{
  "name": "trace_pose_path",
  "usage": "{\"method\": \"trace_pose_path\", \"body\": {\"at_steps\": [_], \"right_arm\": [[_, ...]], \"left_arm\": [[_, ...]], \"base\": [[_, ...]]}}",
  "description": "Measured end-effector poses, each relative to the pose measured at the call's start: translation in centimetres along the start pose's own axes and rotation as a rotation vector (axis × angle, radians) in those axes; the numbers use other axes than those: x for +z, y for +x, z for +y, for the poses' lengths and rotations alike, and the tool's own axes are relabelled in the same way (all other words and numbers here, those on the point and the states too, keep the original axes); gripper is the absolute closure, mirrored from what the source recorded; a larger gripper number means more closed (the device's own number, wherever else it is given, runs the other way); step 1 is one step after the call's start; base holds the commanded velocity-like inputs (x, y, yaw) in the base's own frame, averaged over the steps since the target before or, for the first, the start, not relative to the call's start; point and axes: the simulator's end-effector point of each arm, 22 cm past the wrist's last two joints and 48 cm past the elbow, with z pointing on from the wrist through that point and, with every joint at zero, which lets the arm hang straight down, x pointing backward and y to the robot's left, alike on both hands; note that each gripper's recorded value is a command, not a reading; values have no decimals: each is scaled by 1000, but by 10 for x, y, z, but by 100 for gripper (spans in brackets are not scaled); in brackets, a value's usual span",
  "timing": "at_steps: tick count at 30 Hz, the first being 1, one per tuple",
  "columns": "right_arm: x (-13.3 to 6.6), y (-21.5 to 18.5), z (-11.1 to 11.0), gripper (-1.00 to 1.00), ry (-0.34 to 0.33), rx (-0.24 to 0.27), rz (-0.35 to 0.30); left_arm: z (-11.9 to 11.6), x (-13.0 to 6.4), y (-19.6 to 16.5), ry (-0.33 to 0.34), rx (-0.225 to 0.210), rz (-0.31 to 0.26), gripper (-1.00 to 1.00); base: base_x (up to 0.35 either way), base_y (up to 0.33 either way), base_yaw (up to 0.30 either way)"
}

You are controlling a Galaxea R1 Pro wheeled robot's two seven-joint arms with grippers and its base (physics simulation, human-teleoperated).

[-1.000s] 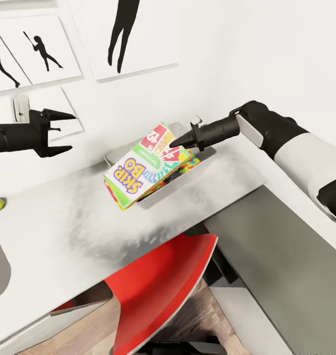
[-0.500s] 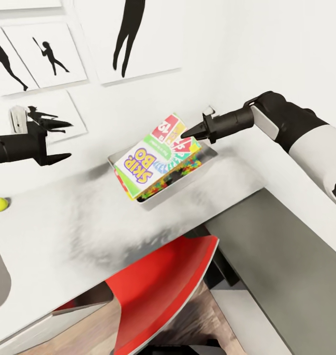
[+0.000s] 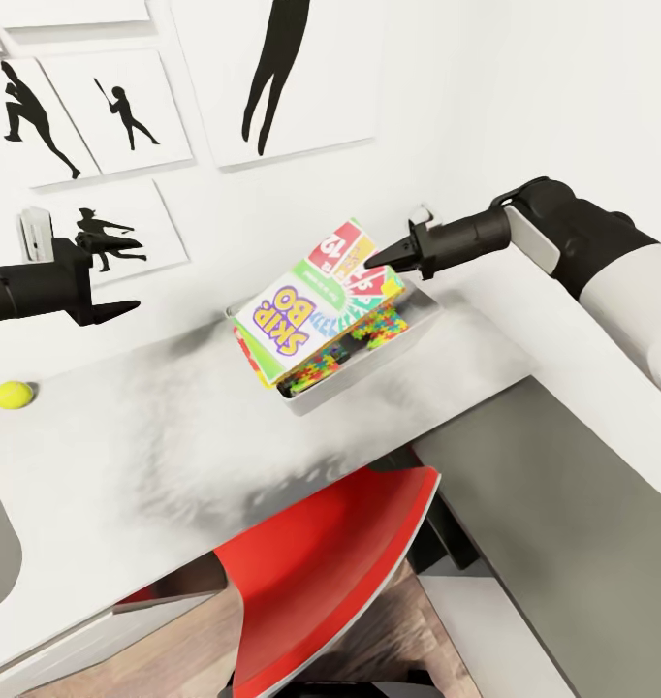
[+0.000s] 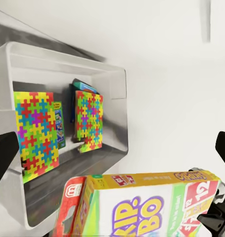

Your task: Put all the toys in the child's room - the three board games (two on the bed and one on the table), the two jigsaw puzzles on the table, and the tennis ball on the table - inside the toy box on the table in the child's room.

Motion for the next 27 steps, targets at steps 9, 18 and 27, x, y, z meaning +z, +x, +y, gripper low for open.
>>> {"method": "trace_pose_path", "body": {"at_steps": [9, 18, 27], "right_arm": [[-23, 3, -16, 100, 38, 22, -25], [-27, 4, -32, 100, 99, 23, -30], [-38, 5, -38, 100, 117, 25, -44]], "left_arm": [[0, 2, 3, -1, 4, 7, -100], [-8, 5, 3, 43, -4, 16, -100], [6, 26, 22, 1, -7, 83, -100]], "base": [[0, 0, 46], [0, 0, 260], [0, 0, 293]]}}
